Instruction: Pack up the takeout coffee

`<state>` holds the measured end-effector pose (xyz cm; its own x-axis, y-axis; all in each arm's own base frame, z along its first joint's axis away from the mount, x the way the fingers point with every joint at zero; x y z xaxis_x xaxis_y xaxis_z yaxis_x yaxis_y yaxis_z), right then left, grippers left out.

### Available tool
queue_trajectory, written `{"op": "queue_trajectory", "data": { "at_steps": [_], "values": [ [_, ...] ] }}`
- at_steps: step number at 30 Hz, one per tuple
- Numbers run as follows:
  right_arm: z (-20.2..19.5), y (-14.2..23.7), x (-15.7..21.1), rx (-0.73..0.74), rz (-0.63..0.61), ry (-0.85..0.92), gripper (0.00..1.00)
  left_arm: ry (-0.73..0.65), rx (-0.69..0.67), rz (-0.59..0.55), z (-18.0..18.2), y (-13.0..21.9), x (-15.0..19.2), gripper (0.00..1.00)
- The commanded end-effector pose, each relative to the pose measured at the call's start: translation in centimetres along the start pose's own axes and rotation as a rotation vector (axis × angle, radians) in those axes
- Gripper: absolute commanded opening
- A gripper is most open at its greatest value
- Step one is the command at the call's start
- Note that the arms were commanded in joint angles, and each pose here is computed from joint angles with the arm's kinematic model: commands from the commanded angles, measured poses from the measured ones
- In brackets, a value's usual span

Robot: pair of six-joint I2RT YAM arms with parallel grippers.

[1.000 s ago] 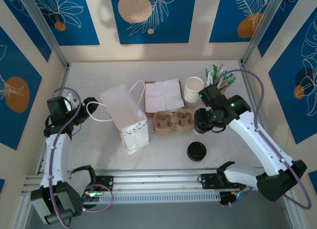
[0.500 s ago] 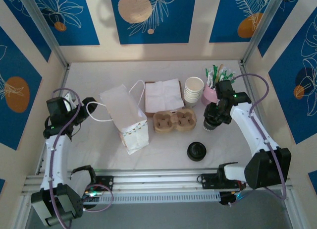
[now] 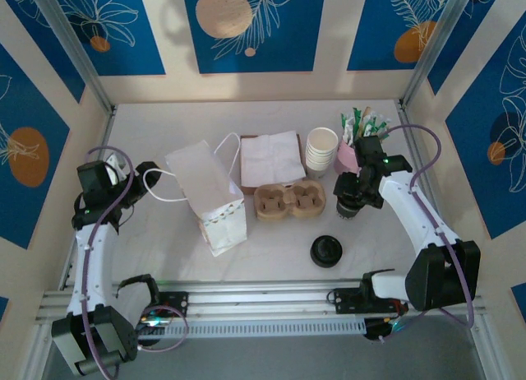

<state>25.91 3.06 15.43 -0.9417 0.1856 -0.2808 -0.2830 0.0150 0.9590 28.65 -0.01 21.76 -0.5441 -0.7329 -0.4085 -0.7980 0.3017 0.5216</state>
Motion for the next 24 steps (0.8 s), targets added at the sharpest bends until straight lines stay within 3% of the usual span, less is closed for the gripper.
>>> {"op": "queue_trajectory", "data": {
  "at_steps": [1, 6, 12, 17, 21, 24],
  "values": [
    [0.2, 1.8, -0.9, 0.007, -0.044, 0.012, 0.87, -0.025, -0.008, 0.012, 0.1, 0.1, 0.4, 0.77],
    [1.2, 4.4, -1.6, 0.012, -0.104, 0.093, 0.95, -0.029, -0.006, 0.008, 0.0, 0.3, 0.4, 0.77],
    [8.9, 8.4, -0.5, -0.100, -0.237, 0.444, 0.96, -0.027, -0.003, 0.014, 0.0, 0.2, 0.4, 0.77],
    [14.1, 6.9, 1.2, -0.121, -0.164, 0.602, 0.91, -0.033, -0.001, 0.012, -0.1, 0.3, 0.5, 0.77],
    [16.4, 4.3, 1.4, -0.065, -0.143, 0.631, 0.89, -0.032, 0.003, 0.021, -0.1, 0.2, 0.6, 0.77],
    [18.1, 2.8, 2.1, -0.137, -0.065, 0.626, 0.87, -0.034, 0.007, 0.024, -0.2, 0.2, 0.6, 0.77]
  ]
}}
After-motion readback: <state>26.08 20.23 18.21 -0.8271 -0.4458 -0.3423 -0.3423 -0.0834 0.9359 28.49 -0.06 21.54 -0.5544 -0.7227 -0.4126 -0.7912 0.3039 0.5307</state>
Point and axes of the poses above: each hand's point on the last joint's axis, 136 mm out from that joint toward the fingers, its own y axis back along the fingers, its own z axis along the line the jaws close on, x = y × z, the point moved 2 cm from there along y, back along the fingers, and after that the axes turned 8 degrees about y, right-handed, at the moved point
